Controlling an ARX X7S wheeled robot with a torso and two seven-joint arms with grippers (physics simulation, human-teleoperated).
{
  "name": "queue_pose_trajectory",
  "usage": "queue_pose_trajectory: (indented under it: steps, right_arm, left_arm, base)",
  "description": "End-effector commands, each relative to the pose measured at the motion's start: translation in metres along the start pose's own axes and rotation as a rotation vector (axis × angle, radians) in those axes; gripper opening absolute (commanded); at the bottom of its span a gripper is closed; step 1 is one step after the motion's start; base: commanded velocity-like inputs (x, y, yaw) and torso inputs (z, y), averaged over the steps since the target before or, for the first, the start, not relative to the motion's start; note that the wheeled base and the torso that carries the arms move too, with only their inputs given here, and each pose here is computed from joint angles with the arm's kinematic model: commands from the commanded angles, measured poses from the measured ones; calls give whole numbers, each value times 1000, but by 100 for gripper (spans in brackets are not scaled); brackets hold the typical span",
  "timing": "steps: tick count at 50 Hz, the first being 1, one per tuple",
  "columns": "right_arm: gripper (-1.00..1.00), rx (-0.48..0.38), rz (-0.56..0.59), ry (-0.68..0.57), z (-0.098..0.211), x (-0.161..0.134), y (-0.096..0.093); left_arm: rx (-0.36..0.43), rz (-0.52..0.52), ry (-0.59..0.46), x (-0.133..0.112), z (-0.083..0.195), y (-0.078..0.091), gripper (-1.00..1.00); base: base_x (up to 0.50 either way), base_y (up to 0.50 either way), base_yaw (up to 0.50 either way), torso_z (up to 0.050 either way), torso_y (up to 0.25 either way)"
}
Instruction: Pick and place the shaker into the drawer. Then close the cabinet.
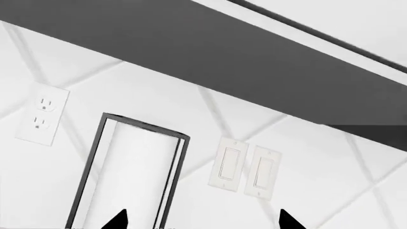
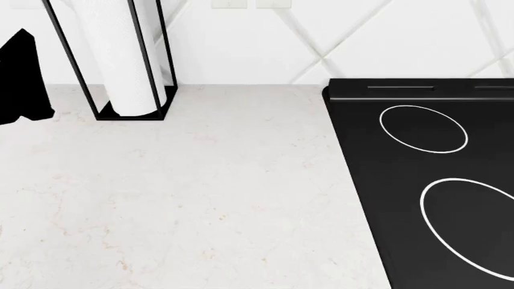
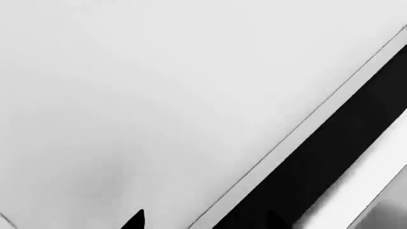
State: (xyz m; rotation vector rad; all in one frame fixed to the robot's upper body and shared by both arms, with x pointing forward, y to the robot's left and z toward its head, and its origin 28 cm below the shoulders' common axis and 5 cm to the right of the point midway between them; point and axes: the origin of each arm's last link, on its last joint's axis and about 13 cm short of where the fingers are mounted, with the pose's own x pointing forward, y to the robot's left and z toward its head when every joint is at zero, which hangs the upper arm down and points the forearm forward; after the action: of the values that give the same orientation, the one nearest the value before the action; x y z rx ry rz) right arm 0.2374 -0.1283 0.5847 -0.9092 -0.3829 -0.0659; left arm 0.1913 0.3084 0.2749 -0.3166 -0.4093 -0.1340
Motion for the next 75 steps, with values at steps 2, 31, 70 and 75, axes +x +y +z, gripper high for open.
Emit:
queue_pose_trajectory:
  steps: [2, 31, 70, 75]
  right_arm:
    - [100, 75, -42, 130, -48, -94, 32]
    - [100, 615, 18, -109, -89, -146, 146]
    - [100, 613, 8, -101, -92, -146, 152]
    - [100, 616, 8, -100, -93, -146, 153]
  left_arm:
    - [-33, -121, -56, -1, 26, -28, 100]
    - [-75, -129, 23, -15, 6, -37, 100]
    - [-86, -135, 40, -16, -1, -36, 100]
    - [-88, -136, 40, -16, -1, -36, 100]
  base:
    - [0, 0, 0, 0, 0]
    - [0, 0, 0, 0, 0]
    - [0, 369, 0, 0, 0]
    - [0, 500, 0, 0, 0]
